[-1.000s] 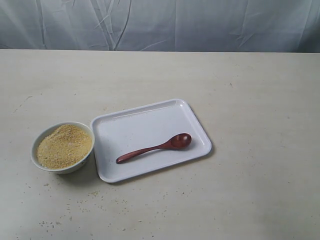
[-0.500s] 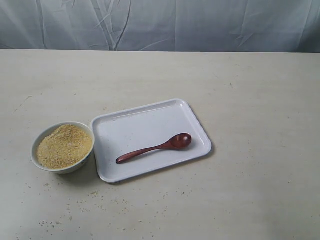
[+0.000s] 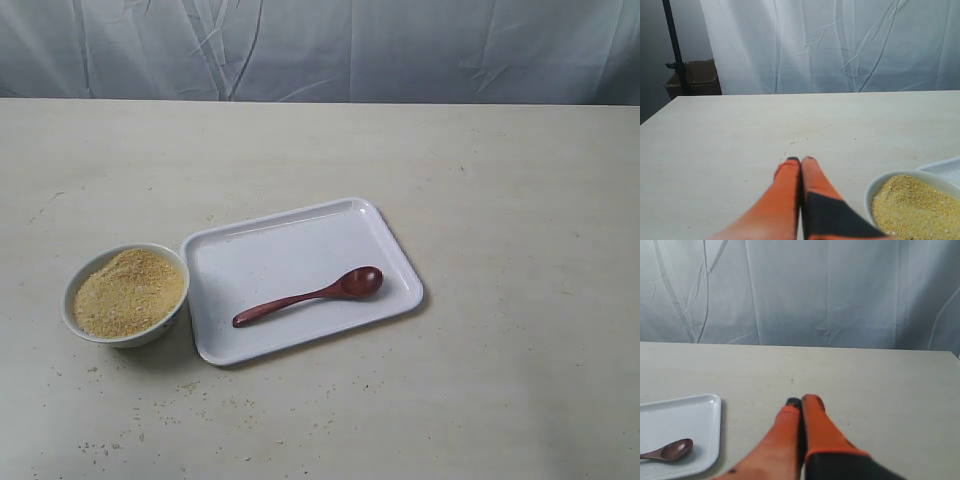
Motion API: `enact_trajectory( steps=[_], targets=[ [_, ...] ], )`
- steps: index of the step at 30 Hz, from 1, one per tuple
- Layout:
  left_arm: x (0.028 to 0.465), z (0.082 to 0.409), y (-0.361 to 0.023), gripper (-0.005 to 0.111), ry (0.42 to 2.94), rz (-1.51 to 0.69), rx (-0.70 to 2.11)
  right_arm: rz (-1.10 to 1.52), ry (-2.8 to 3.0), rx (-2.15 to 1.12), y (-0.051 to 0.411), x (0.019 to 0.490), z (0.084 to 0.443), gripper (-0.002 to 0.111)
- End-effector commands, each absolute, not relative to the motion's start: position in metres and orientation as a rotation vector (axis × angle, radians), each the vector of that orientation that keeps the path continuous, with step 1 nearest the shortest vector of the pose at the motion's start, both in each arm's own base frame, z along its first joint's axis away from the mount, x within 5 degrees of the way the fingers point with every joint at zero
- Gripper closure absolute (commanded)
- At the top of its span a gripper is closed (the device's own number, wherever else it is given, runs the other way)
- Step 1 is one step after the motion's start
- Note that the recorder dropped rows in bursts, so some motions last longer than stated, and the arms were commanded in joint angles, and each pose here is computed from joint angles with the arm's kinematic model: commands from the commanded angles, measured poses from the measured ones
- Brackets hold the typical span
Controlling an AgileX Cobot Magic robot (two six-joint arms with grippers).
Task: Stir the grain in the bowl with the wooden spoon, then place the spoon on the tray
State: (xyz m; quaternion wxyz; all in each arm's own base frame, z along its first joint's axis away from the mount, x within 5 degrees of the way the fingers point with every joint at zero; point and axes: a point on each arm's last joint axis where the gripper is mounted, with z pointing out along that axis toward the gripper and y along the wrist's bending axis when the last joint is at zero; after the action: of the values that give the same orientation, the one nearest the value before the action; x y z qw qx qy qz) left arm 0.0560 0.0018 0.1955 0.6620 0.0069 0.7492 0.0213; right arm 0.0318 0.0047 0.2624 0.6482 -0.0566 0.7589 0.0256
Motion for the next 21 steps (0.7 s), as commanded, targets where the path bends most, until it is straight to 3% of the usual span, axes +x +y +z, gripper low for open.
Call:
enact_trajectory(
  steps=[1, 12, 21],
  targets=[
    [0.056, 0.195, 0.002, 0.106, 1.688, 0.046, 0.013, 0.056, 1.735, -0.122, 0.005, 0.034, 0.255, 0.108],
    [0.056, 0.195, 0.002, 0.106, 1.688, 0.046, 0.013, 0.054, 1.853, -0.125, 0.006, 0.052, 0.18, 0.108],
    [0.056, 0.195, 0.002, 0.106, 1.688, 0.046, 0.013, 0.052, 1.756, -0.119, 0.006, 0.055, 0.188, 0.108]
  ],
)
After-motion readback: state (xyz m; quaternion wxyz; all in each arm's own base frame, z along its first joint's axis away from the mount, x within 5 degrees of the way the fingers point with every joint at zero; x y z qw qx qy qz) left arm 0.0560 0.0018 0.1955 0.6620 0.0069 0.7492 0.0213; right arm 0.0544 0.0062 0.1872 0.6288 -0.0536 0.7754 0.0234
